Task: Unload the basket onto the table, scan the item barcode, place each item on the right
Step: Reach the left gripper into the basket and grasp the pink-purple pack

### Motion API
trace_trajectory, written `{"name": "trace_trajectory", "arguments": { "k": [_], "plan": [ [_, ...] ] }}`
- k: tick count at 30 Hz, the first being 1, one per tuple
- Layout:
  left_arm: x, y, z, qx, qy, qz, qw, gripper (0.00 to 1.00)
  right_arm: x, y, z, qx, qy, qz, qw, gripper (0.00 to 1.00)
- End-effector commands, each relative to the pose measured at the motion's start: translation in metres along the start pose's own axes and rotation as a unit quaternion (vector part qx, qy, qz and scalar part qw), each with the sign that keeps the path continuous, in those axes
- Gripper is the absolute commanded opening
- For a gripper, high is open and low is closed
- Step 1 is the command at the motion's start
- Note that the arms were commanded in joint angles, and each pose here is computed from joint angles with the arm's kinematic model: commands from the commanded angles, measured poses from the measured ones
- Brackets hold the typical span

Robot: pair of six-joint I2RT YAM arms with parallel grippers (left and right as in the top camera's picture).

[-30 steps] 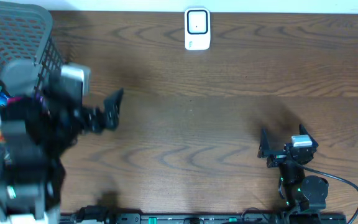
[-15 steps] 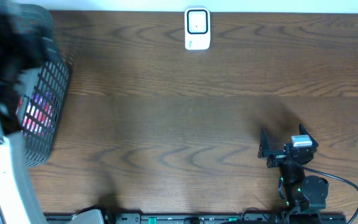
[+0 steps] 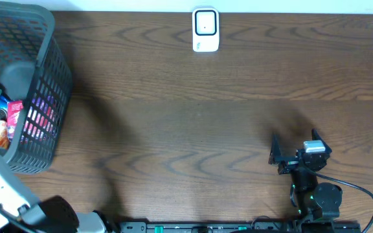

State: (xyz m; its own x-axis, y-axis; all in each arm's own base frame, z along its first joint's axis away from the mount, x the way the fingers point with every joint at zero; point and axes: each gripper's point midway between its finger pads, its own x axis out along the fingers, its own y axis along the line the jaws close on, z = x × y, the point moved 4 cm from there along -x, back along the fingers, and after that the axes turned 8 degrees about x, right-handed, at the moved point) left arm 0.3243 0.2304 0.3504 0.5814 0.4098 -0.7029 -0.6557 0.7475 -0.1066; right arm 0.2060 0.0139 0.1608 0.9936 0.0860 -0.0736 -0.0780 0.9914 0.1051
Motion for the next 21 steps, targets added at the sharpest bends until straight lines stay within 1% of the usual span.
{"name": "trace_trajectory", "arguments": {
  "k": [1,8,12,18,21],
  "plan": [
    [0.026,0.005,-0.009,-0.029,0.039,0.017,0.999,0.98,0.000,-0.001,0.000,-0.006,-0.001,-0.002,1.000,0.99],
    [0.061,0.011,-0.030,-0.050,0.098,0.039,0.993,0.98,0.000,-0.001,0.000,-0.006,-0.001,-0.003,1.000,0.99],
    [0.070,0.021,-0.040,-0.045,0.121,0.077,0.989,0.98,0.000,-0.001,0.000,-0.006,-0.001,-0.003,1.000,0.99],
    [0.081,0.022,-0.045,-0.069,0.134,0.084,0.985,0.98,0.000,-0.001,0.000,-0.006,-0.001,-0.002,1.000,0.99],
    [0.083,0.022,-0.046,-0.069,0.137,0.084,0.985,0.98,0.000,-0.001,0.000,-0.006,-0.001,-0.003,1.000,0.99]
  ]
}}
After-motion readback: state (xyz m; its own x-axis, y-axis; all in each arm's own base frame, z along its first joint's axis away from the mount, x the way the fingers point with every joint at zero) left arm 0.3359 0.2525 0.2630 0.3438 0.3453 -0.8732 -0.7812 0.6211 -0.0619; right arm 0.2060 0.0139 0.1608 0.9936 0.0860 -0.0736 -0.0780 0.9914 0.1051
